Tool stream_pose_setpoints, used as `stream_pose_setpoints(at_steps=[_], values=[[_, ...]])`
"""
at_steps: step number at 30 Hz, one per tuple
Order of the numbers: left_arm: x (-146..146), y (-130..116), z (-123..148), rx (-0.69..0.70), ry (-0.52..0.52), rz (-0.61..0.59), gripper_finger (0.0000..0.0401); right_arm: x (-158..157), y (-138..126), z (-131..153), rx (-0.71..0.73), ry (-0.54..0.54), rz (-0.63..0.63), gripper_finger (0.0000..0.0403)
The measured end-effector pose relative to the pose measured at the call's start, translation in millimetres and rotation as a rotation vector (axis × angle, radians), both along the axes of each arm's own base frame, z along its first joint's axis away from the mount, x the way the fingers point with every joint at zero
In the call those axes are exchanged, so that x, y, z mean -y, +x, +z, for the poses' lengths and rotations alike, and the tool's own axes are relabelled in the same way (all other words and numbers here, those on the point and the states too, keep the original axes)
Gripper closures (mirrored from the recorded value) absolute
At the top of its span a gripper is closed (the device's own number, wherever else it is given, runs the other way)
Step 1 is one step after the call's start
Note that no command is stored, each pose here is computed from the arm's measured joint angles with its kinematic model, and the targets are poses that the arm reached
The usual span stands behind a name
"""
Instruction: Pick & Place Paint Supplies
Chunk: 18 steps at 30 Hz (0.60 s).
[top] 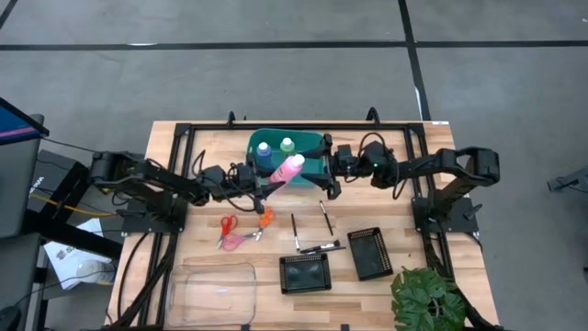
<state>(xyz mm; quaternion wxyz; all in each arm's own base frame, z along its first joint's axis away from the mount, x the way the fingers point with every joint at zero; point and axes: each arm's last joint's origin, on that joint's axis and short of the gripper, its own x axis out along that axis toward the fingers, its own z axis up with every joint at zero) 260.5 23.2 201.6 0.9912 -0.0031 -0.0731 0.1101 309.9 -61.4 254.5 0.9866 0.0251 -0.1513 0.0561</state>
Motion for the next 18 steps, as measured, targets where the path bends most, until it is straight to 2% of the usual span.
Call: stream_pose_setpoints(at_steps=[6, 13, 18], values=[[-1.0, 5.0, -8.2, -0.01, -0.004, 0.001, 0.0252, 0.3, -1.1, 4.1, 0.016, -0.009, 0.004, 0.0117], [-1.0, 5.3, -7.3, 0.008, -0.003, 0.001, 0.0252, 1.2, 2.2, -1.5, -0.002, -0.007, 0.001, 0.0117], [-1.0, 5.3, -7.3, 0.007, -0.003, 0.001, 0.0252, 1.8, 6.3, 5.3, 0.01, -0.015, -0.001, 0.0118]])
